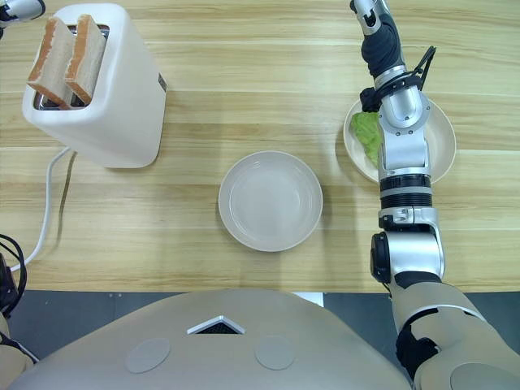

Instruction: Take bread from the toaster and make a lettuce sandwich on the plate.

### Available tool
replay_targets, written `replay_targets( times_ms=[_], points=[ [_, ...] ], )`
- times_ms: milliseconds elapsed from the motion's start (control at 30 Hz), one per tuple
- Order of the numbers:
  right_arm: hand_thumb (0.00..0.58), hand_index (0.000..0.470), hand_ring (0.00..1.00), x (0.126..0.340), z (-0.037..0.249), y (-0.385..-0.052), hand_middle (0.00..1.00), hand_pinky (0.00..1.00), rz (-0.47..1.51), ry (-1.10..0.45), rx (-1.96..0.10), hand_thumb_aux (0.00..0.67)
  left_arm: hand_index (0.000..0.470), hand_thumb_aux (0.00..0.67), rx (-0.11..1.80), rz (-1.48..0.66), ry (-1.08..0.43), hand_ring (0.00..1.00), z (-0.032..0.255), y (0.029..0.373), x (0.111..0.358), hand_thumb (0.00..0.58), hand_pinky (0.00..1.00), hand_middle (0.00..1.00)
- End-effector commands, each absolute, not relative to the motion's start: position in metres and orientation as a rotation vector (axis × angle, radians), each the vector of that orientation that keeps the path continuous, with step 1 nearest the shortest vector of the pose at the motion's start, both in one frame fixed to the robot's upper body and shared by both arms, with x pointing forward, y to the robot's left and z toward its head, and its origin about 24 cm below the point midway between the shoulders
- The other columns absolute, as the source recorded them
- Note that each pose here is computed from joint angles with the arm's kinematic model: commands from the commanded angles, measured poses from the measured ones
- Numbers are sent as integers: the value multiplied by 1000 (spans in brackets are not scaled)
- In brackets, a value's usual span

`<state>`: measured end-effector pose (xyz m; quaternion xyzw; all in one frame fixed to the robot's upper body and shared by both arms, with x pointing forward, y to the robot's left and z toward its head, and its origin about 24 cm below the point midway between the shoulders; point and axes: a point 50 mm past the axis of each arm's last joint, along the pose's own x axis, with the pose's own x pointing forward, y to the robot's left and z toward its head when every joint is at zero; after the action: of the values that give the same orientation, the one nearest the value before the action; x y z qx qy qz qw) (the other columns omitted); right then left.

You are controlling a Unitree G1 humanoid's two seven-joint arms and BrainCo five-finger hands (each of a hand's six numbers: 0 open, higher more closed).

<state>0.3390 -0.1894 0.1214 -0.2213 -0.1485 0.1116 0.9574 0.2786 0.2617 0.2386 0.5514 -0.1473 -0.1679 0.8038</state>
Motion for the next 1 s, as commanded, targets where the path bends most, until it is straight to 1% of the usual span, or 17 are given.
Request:
replay_targets(
  times_ms=[33,200,300,433,567,733,833,1000],
  points=[
    [0,0,0,338,117,-193,0,0,231,-280,-472,0,0,0,1172,-377,-299,0,234,261,280,0,0,0],
    [0,0,0,337,116,-194,0,0,232,-277,-472,0,0,0,1153,-433,-264,0,232,259,278,0,0,0],
    [0,0,0,336,116,-193,0,0,240,-275,-475,0,0,0,1163,-458,-217,0,229,263,277,0,0,0],
    [0,0,0,334,116,-195,0,0,236,-274,-477,0,0,0,1217,-437,-98,0,226,279,276,0,0,0],
    [0,0,0,332,117,-198,0,0,231,-274,-481,0,0,0,1247,-409,-9,0,226,293,274,0,0,0],
    [0,0,0,331,118,-199,0,0,230,-270,-487,0,0,0,1277,-320,205,0,209,325,275,0,0,0],
    [0,0,0,331,118,-200,0,0,227,-269,-492,0,0,0,1290,-315,243,0,201,326,277,0,0,0],
    [0,0,0,331,119,-201,0,0,223,-269,-497,0,0,0,1304,-314,263,0,198,325,280,0,0,0]
  ],
)
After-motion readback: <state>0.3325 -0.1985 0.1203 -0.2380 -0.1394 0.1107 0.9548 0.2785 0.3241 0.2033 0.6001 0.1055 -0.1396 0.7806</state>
